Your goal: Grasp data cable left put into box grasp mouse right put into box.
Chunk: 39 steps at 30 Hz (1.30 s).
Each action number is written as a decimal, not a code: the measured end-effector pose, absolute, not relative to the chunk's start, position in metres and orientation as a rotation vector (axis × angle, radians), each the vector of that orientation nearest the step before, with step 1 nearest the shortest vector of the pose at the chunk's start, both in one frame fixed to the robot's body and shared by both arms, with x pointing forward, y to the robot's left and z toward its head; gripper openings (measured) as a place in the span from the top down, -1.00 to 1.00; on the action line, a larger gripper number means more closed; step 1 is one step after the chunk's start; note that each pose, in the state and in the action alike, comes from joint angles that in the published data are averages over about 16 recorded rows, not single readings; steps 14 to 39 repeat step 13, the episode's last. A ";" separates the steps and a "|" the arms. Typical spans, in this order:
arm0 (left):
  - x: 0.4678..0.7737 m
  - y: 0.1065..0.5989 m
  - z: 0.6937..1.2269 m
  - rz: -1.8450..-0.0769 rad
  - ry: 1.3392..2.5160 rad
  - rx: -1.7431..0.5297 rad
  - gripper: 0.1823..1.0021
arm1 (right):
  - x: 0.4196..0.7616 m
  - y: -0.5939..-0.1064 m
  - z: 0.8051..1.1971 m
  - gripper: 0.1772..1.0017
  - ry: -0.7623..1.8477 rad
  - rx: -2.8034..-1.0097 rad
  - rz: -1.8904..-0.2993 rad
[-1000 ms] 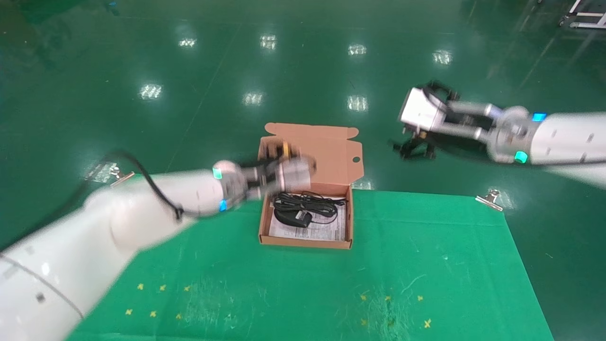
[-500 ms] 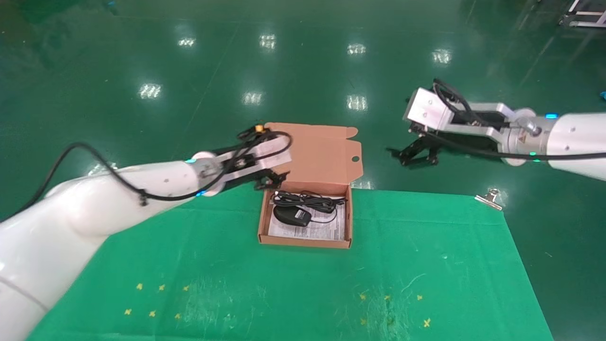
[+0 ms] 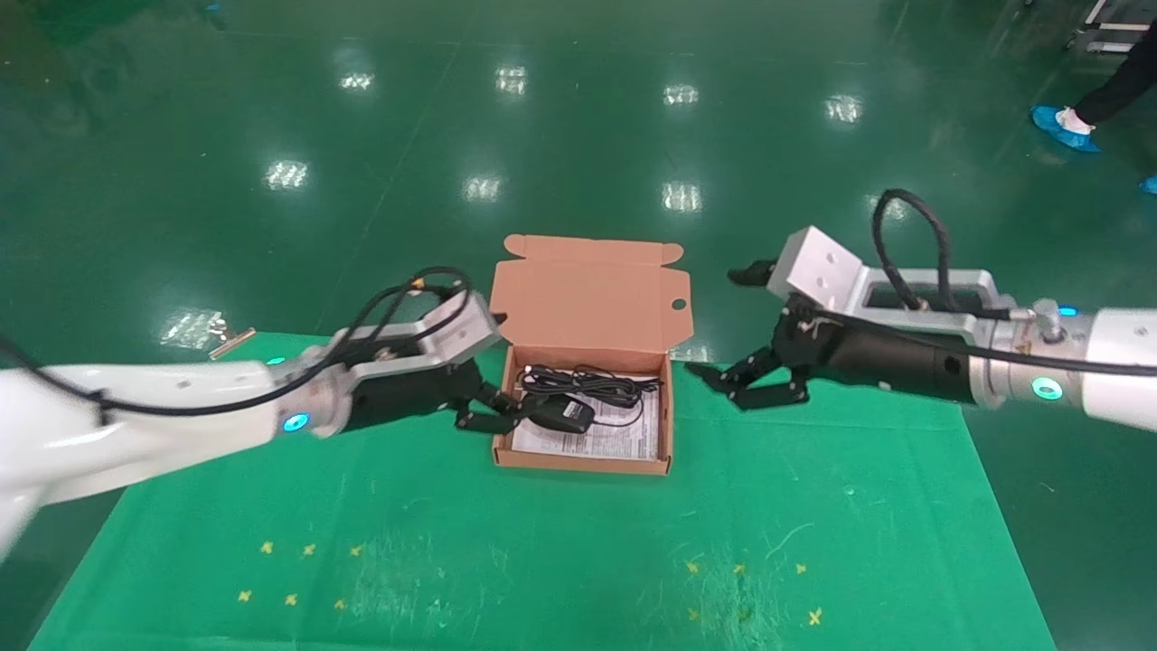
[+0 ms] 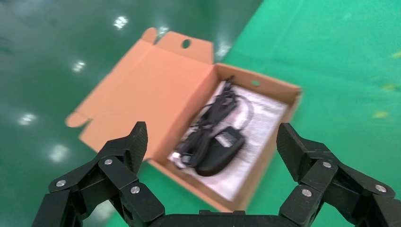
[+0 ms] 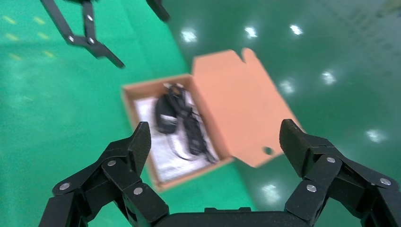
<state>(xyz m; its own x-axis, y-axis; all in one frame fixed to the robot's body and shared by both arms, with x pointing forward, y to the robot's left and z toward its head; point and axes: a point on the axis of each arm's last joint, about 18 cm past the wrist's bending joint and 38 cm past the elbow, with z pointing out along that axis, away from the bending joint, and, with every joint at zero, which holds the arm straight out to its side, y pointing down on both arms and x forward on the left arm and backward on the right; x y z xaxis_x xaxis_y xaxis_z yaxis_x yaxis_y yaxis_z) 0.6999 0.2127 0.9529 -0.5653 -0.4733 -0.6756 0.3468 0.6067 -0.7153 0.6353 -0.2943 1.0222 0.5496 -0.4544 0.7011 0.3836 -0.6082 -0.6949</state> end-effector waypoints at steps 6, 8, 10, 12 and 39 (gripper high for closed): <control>0.673 0.229 0.952 -1.235 1.909 -0.111 -0.99 | 0.614 -0.292 1.011 -1.00 0.039 -1.848 -1.044; 0.668 0.231 0.952 -1.259 1.912 -0.110 -1.00 | 0.610 -0.292 1.009 -1.00 0.034 -1.841 -1.023; 0.663 0.234 0.953 -1.283 1.914 -0.108 -1.00 | 0.607 -0.291 1.008 -1.00 0.029 -1.833 -1.002; 0.657 0.236 0.953 -1.307 1.917 -0.106 -1.00 | 0.603 -0.291 1.007 -1.00 0.024 -1.826 -0.982; 0.655 0.238 0.954 -1.319 1.918 -0.104 -1.00 | 0.601 -0.291 1.006 -1.00 0.022 -1.822 -0.972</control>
